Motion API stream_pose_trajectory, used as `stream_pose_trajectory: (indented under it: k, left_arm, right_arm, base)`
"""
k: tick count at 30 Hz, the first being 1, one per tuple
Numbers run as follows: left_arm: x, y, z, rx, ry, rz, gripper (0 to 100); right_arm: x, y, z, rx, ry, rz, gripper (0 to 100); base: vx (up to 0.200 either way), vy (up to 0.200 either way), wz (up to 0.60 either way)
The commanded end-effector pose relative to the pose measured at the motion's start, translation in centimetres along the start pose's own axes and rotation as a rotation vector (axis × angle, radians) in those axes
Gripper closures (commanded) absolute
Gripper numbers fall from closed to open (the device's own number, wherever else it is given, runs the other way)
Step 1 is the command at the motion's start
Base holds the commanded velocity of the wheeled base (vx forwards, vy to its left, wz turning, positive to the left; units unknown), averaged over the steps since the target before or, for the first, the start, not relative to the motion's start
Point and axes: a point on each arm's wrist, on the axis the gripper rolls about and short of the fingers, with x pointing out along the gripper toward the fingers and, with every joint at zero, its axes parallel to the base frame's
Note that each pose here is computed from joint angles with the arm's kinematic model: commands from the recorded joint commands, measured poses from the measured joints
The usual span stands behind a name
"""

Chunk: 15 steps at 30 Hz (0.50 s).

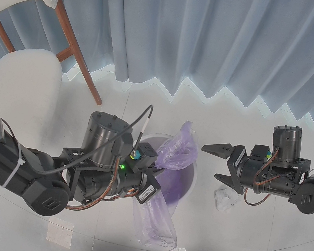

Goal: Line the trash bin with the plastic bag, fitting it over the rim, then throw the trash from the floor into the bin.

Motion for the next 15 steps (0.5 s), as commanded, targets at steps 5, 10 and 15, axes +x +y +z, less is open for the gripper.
stream_pose_trajectory:
  k: [5, 10, 15]
  left_arm:
    - [0.6, -0.2, 0.4, 0.003, -0.011, -0.002, 100]
    - [0.6, -0.4, 0.4, 0.005, -0.012, -0.008, 100]
    - [0.6, -0.6, 0.4, 0.007, -0.012, -0.014, 100]
  right_arm:
    - [1.8, -0.3, -0.5, -0.004, 0.028, -0.007, 0]
    - [3.2, -0.1, 0.1, -0.008, 0.015, 0.002, 0]
    - [4.5, -0.2, 0.5, -0.009, 0.015, -0.002, 0]
  base:
    - [0.000, 0.000, 0.00]
    - [0.000, 0.000, 0.00]
    - [0.000, 0.000, 0.00]
